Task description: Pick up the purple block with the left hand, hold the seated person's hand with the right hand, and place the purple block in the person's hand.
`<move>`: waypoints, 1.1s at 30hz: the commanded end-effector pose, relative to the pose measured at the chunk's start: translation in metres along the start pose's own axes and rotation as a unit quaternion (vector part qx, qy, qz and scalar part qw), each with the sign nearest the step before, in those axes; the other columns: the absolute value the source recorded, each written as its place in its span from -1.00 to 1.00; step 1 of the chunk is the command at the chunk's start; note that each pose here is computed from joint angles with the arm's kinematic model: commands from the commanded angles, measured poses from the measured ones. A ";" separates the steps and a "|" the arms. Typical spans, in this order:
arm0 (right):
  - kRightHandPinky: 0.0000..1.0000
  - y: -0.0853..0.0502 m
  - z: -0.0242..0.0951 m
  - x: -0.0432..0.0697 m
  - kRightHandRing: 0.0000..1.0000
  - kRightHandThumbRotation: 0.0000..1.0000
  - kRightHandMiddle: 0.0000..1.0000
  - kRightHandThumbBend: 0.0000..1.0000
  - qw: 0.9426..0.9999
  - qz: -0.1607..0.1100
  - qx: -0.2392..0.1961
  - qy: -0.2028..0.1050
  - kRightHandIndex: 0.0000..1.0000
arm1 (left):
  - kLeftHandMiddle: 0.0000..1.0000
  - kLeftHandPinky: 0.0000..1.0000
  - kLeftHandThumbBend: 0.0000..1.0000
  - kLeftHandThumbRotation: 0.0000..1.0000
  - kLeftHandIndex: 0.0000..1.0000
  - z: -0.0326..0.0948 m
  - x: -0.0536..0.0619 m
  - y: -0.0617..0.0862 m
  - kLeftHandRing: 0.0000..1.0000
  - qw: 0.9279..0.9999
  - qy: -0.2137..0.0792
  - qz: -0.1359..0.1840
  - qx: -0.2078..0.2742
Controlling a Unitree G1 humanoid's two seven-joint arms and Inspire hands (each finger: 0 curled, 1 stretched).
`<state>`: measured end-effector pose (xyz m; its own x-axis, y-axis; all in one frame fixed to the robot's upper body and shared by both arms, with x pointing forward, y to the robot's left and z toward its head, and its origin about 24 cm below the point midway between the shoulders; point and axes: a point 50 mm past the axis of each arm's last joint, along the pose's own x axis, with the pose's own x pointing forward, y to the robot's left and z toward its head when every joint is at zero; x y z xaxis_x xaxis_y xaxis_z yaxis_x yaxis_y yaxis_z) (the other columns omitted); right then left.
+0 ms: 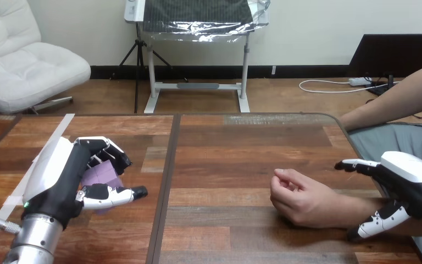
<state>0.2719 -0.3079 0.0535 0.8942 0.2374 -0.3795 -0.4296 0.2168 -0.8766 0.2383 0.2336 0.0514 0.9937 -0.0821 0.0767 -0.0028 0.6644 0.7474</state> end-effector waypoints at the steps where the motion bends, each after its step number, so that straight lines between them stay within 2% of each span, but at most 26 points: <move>1: 0.84 -0.004 -0.004 0.002 0.76 -0.59 0.77 1.00 1.000 0.012 -0.014 0.017 0.76 | -0.16 -0.36 0.41 -1.00 -0.12 0.017 0.011 0.016 -0.28 0.998 -0.042 0.037 -0.006; 33: 0.67 0.016 -0.003 0.010 0.68 -0.79 0.69 1.00 0.997 0.063 -0.024 0.038 0.69 | -0.16 -0.36 0.42 -1.00 -0.13 0.018 0.010 0.018 -0.28 0.998 -0.045 0.040 -0.005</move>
<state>0.2776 -0.3042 0.0501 0.8705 0.2207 -0.4400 -0.4746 0.1392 -0.8691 0.2381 0.2338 0.0525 0.9934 -0.0796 0.0826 -0.0082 0.6692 0.7431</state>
